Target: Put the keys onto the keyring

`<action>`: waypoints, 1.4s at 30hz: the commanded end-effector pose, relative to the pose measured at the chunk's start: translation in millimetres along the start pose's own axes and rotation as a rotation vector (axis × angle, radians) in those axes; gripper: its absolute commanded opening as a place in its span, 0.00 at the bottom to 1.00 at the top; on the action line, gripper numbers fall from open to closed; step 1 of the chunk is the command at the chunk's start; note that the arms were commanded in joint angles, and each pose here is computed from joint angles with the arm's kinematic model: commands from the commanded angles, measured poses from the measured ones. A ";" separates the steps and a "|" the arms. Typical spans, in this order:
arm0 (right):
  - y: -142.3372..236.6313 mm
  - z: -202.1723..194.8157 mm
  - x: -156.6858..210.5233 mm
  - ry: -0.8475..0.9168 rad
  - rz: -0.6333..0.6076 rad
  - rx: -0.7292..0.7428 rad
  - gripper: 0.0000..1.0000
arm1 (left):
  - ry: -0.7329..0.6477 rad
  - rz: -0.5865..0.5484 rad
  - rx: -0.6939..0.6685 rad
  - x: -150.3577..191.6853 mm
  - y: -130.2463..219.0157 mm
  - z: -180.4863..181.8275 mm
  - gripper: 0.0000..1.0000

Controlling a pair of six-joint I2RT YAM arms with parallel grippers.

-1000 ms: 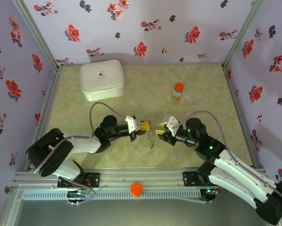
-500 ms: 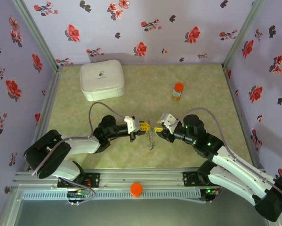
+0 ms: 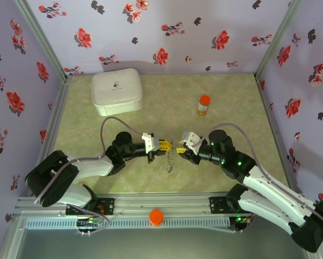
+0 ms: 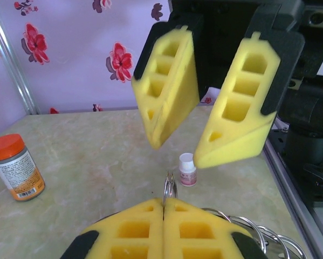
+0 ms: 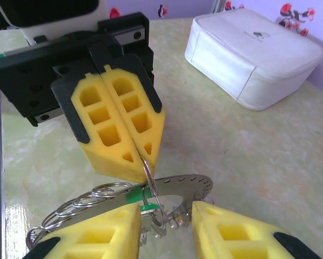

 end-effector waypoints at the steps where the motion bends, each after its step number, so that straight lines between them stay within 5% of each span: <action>1: 1.5 2.8 -0.2 0.037 0.008 -0.010 0.32 | -0.048 -0.065 0.020 -29.0 -1.0 -0.1 0.00; 7: -9.0 6.4 -2.4 0.054 0.019 -0.081 0.30 | -0.038 -0.062 0.041 -31.1 -1.6 -2.7 0.00; 14: -8.5 5.0 -1.6 0.064 0.026 -0.070 0.12 | -0.032 -0.054 0.042 -27.9 -0.7 -3.4 0.00; 26: -26.3 2.0 12.0 -0.001 0.134 -0.098 0.00 | -0.036 -0.086 0.061 -36.9 -3.2 -4.9 0.00; 37: -7.7 1.5 0.0 0.026 0.021 -0.028 0.32 | -0.030 -0.086 0.070 -28.4 -3.4 -6.8 0.00; 42: -9.0 7.5 -9.6 0.041 -0.047 -0.075 0.33 | -0.028 -0.096 0.071 -28.9 -3.5 -6.7 0.00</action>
Point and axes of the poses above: each hand's point on the last joint's axis, 136 mm out from that joint toward the fingers, its own y axis back along the fingers, its own z axis along the line the jaws close on, x = y × z, the point moved 3 cm from there along y, back along the fingers, and after that the axes turned 9 degrees about y, right-handed, at the moved point
